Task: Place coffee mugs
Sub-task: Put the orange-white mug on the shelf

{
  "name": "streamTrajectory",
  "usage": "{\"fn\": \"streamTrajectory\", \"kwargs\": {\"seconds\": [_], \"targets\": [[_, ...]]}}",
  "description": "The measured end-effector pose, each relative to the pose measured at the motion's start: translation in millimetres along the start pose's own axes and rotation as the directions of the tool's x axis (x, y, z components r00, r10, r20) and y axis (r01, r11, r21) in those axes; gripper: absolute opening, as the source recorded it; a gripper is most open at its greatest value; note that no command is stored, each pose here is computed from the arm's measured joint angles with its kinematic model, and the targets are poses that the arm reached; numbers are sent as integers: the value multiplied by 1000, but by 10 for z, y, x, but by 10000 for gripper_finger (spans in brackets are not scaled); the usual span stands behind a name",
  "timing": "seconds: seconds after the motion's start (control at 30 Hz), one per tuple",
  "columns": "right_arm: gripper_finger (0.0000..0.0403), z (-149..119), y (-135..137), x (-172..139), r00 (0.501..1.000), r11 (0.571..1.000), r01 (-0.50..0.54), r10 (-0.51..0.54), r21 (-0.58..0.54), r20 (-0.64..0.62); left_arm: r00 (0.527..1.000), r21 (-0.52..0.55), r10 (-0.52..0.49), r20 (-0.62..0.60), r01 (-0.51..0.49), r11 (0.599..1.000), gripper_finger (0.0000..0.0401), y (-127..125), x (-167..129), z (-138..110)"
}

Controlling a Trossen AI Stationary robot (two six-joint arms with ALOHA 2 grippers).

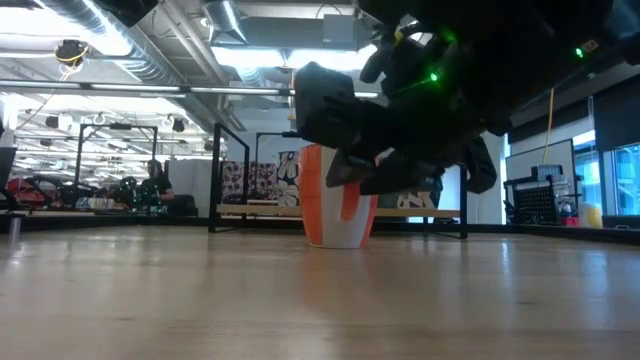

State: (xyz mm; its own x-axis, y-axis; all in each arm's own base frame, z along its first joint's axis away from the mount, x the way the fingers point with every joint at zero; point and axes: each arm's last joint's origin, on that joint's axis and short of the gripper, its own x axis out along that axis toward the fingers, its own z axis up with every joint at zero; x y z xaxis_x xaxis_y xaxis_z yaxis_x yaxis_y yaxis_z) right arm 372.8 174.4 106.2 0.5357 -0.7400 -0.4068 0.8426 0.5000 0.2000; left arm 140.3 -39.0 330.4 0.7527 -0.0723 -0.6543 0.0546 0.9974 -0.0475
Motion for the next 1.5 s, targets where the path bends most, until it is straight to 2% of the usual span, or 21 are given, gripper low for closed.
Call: {"fn": "streamTrajectory", "kwargs": {"seconds": [0.27, 0.33, 0.6, 0.73, 1.0, 1.27, 1.5], "targets": [[48, 8, -7, 0, 1000, 1000, 5, -5, -15, 26, 1000, 0, 16, 3, -16, 1000, 92, 5, 0, 1], [32, 16, -10, 15, 1000, 1000, 10, -10, -18, 26, 1000, 0, 16, 3, -16, 1000, 92, 5, 0, 1], [33, 127, 13, 30, 999, 1000, 25, -25, -16, -26, 1000, 0, 16, 3, -16, 1000, 92, 5, 0, 1], [33, 348, 41, -20, 997, 998, 53, -54, -40, -47, 1000, 0, 16, 3, -16, 1000, 92, 4, 0, 1], [33, 871, -29, -83, 995, 995, 101, -101, 6, -6, 1000, 0, 16, 4, -16, 1000, 92, 4, -1, 2], [33, 1273, -199, 178, 979, 978, 205, -205, 38, -6, 1000, 0, 15, 4, -15, 1000, 92, 4, -2, 3], [33, 1437, -315, 474, 961, 960, 278, -278, 43, -7, 1000, 0, 15, 5, -15, 1000, 92, 4, -2, 4]]}}
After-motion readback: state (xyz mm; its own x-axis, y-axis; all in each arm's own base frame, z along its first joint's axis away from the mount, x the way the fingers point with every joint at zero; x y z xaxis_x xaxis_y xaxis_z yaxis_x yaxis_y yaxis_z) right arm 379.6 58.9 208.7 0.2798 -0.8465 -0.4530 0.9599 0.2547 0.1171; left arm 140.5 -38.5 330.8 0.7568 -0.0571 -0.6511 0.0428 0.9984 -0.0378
